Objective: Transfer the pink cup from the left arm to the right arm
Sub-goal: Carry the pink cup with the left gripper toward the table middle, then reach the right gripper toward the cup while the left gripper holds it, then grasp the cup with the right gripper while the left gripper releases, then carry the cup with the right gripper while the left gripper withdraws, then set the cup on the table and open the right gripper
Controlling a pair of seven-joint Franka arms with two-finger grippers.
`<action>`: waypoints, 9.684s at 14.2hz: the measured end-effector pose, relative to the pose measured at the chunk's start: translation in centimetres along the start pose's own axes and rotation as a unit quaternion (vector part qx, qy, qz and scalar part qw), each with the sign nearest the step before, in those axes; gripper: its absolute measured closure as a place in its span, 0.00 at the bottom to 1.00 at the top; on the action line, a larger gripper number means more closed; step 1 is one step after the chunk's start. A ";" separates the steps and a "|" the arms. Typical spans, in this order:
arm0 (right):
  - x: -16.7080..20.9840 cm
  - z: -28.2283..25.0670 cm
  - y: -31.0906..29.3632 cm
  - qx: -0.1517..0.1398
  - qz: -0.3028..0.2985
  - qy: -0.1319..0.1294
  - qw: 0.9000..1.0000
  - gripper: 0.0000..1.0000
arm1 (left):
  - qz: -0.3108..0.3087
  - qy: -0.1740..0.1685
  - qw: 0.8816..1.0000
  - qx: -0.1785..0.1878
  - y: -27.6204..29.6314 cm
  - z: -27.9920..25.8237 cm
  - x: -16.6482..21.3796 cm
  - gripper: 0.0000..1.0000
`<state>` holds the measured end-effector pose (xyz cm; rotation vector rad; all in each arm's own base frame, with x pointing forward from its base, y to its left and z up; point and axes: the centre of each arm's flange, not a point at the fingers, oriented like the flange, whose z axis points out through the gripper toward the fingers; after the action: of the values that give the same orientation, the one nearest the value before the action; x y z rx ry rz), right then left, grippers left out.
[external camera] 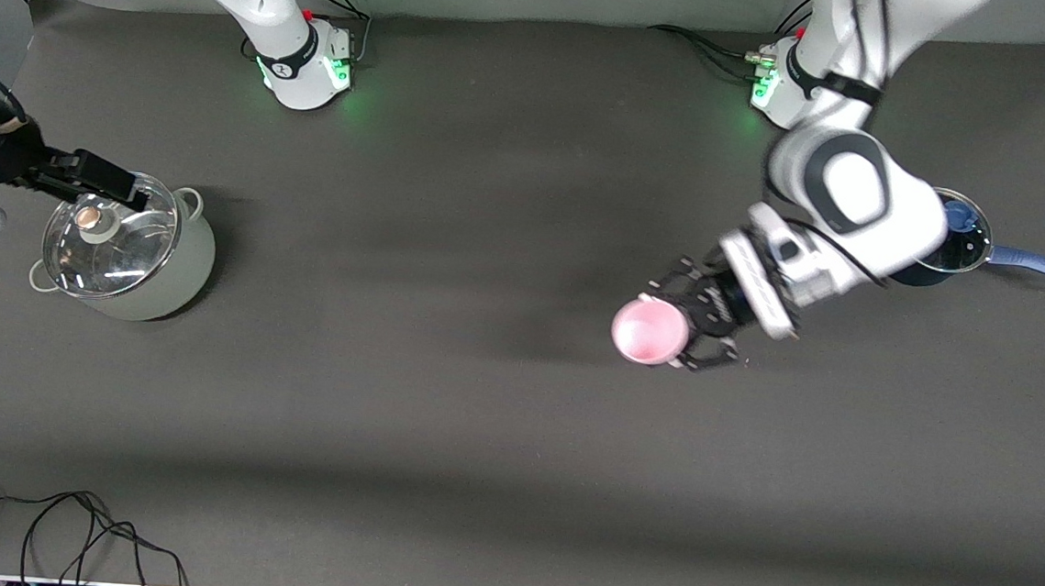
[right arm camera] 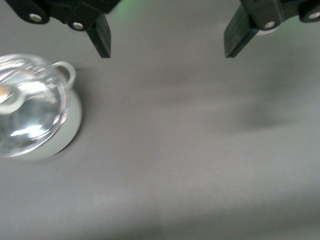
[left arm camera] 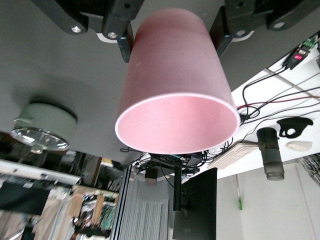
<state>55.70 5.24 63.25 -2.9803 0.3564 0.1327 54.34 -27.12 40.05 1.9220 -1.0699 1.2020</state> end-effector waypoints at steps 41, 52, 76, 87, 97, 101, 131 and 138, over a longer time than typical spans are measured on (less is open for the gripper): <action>-10.9 7.6 -33.6 0.016 0.291 -0.015 0.956 0.09 | -0.038 0.005 0.998 0.046 14.9 5.5 8.8 0.35; -10.9 9.2 -35.1 0.017 0.284 -0.016 0.958 0.11 | -0.038 0.004 0.998 0.046 14.9 5.6 8.7 0.35; -10.4 7.9 -35.4 0.048 0.293 -0.001 0.955 0.95 | -0.064 0.003 0.996 0.058 14.4 5.4 8.6 0.01; -1.8 10.5 -28.3 0.012 0.153 0.009 0.988 0.95 | -0.105 0.018 0.994 0.025 -1.7 -0.4 3.0 0.01; 8.8 17.7 -11.3 -0.064 -0.013 -0.049 0.997 0.95 | -0.157 -0.090 0.976 -0.122 -11.9 -10.9 -3.2 0.01; 10.9 20.6 -6.5 -0.080 -0.063 -0.053 0.993 0.95 | -0.226 -0.254 0.930 -0.142 -13.7 -15.6 -1.3 0.00; 7.9 31.3 5.3 -0.065 -0.096 0.055 0.992 0.13 | -0.402 -0.495 0.706 0.309 -13.4 -26.4 8.6 0.00; 3.6 15.7 8.1 -0.033 -0.074 0.050 0.995 0.00 | -0.396 -0.492 0.711 0.310 -12.9 -25.4 9.1 0.00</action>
<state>56.12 -1.13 46.38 -3.0719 0.1431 -0.0222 57.56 -2.81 57.25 3.1845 -0.0387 -0.1032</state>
